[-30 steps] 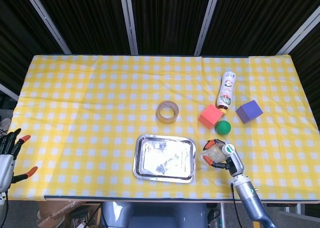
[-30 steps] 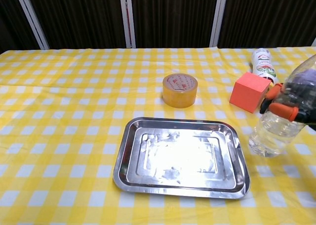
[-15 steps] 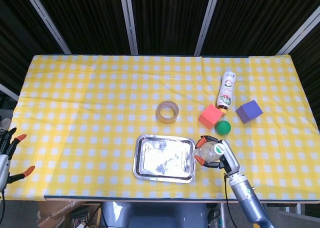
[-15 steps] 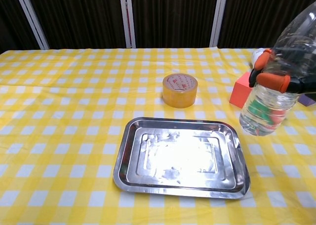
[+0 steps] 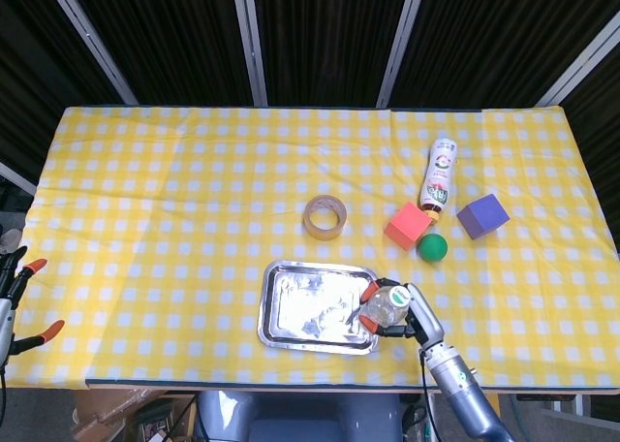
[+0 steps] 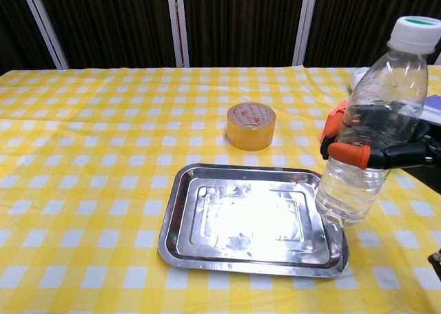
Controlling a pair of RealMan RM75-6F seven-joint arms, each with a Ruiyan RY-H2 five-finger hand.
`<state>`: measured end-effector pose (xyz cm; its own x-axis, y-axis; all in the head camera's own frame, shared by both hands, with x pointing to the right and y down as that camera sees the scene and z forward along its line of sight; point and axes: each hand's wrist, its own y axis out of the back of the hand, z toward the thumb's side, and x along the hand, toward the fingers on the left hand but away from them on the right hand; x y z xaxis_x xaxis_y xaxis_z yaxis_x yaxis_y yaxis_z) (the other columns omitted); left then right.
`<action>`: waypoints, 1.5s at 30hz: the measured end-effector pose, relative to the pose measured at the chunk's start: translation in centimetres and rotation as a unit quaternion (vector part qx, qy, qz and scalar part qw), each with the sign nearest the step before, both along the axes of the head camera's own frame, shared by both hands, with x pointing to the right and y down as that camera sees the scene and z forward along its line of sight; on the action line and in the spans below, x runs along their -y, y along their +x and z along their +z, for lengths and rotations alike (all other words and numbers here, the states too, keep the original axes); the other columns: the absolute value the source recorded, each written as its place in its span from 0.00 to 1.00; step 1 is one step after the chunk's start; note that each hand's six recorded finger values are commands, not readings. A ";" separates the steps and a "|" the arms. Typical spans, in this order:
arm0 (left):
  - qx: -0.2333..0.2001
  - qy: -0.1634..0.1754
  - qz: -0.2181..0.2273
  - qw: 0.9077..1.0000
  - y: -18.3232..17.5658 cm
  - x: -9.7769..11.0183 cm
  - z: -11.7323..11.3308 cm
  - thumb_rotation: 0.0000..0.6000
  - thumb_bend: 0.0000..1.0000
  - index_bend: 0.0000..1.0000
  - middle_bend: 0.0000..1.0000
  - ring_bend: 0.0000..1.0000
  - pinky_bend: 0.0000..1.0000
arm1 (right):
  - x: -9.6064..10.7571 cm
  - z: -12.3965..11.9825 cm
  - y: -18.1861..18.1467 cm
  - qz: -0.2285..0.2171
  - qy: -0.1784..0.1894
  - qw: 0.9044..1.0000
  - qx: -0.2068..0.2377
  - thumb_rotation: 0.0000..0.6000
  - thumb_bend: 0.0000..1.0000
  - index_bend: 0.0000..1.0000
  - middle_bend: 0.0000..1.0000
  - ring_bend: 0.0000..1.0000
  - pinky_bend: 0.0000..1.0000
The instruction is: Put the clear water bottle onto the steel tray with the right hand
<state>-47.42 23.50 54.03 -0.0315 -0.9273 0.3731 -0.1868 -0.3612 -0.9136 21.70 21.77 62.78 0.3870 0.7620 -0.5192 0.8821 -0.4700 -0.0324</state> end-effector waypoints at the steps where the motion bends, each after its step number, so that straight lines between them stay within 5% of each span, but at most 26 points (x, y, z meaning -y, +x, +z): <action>1: 0.000 0.000 0.000 1.000 0.0 0.0 0.0 1.00 0.18 0.16 0.00 0.00 0.00 | 0.2 -0.2 -0.1 -0.002 0.003 1.000 0.000 1.00 0.45 0.73 0.57 0.42 0.20; 10: -0.003 0.002 -0.003 1.000 -0.1 0.0 -0.2 1.00 0.18 0.16 0.00 0.00 0.00 | 3.9 -5.1 -1.4 -0.023 0.050 0.998 -0.013 1.00 0.48 0.73 0.57 0.42 0.20; 18: -0.004 0.003 -0.005 1.000 -0.2 0.1 -0.4 1.00 0.18 0.16 0.00 0.00 0.00 | 8.0 -10.4 -1.3 -0.038 0.073 0.994 -0.071 1.00 0.72 0.75 0.59 0.43 0.20; 24: -0.003 0.004 -0.006 1.000 -0.3 0.0 -0.4 1.00 0.18 0.16 0.00 0.00 0.00 | 10.1 -12.9 -1.2 -0.040 0.073 0.992 -0.093 1.00 0.78 0.76 0.60 0.43 0.20; 38: 0.001 0.002 -0.005 1.000 -0.2 0.0 -0.2 1.00 0.18 0.16 0.00 0.00 0.00 | 6.0 -6.0 1.4 0.003 -0.051 0.997 -0.059 1.00 0.78 0.76 0.60 0.43 0.20; 45: 0.001 0.003 -0.006 1.000 -0.2 0.0 -0.3 1.00 0.18 0.16 0.00 0.00 0.00 | 3.7 -2.7 2.5 0.028 -0.075 0.997 -0.020 1.00 0.78 0.76 0.60 0.43 0.20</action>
<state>-47.64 23.52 53.74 -0.0428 -0.9290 0.3675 -0.1885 -0.3538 -0.9161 24.23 18.04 60.05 0.3227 0.6948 -0.6427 0.9061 -0.4231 -0.0023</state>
